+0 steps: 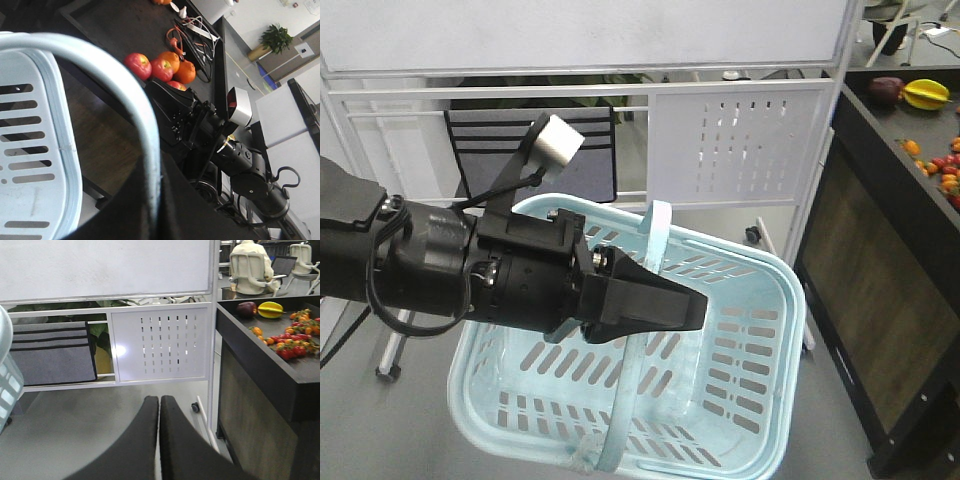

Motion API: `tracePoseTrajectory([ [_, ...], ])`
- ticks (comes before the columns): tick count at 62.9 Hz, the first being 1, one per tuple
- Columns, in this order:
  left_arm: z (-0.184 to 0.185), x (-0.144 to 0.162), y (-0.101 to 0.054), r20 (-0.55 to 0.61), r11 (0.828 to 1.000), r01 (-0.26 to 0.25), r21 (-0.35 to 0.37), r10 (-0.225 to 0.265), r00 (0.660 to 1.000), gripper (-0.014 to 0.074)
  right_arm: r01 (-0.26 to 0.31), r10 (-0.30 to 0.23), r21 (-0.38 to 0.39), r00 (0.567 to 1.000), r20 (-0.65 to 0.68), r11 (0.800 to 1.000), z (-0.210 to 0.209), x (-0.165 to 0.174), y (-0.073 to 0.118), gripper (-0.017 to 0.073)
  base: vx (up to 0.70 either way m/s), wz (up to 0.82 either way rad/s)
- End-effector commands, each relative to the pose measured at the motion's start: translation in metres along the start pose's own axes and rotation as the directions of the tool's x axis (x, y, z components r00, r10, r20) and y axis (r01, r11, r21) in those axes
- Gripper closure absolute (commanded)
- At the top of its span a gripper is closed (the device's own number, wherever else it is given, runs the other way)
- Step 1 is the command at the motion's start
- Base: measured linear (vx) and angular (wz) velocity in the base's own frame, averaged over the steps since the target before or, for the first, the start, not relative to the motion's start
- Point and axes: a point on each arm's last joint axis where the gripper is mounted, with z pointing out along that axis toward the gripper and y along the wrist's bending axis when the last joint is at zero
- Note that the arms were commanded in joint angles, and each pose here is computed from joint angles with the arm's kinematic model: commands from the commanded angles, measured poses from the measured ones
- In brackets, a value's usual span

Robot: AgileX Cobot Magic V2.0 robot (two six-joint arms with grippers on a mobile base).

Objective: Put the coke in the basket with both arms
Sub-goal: 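Hold the light-blue basket in the left gripper while driving to the drinks shelf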

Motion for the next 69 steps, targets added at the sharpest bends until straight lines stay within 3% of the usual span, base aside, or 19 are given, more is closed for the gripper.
tracePoseTrajectory([
  [1,-0.009,-0.0086,-0.0223,0.067,0.997,-0.024,0.071,0.02,0.998,0.06,0.019,-0.018,-0.003,0.996,0.085,1.0,-0.001,-0.0045,0.0005,0.0564,0.2,0.14],
  [28,-0.009,-0.0086,-0.0223,0.067,0.997,-0.024,0.071,0.02,0.998,0.06,0.019,-0.018,-0.003,0.996,0.085,1.0,-0.001,-0.0045,0.0005,0.0564,0.19,0.27],
  [69,-0.009,-0.0086,-0.0223,0.067,0.997,-0.024,0.071,0.02,0.998,0.06,0.019,-0.018,-0.003,0.996,0.085,1.0,-0.001,-0.0045,0.0005,0.0564,0.15,0.48],
])
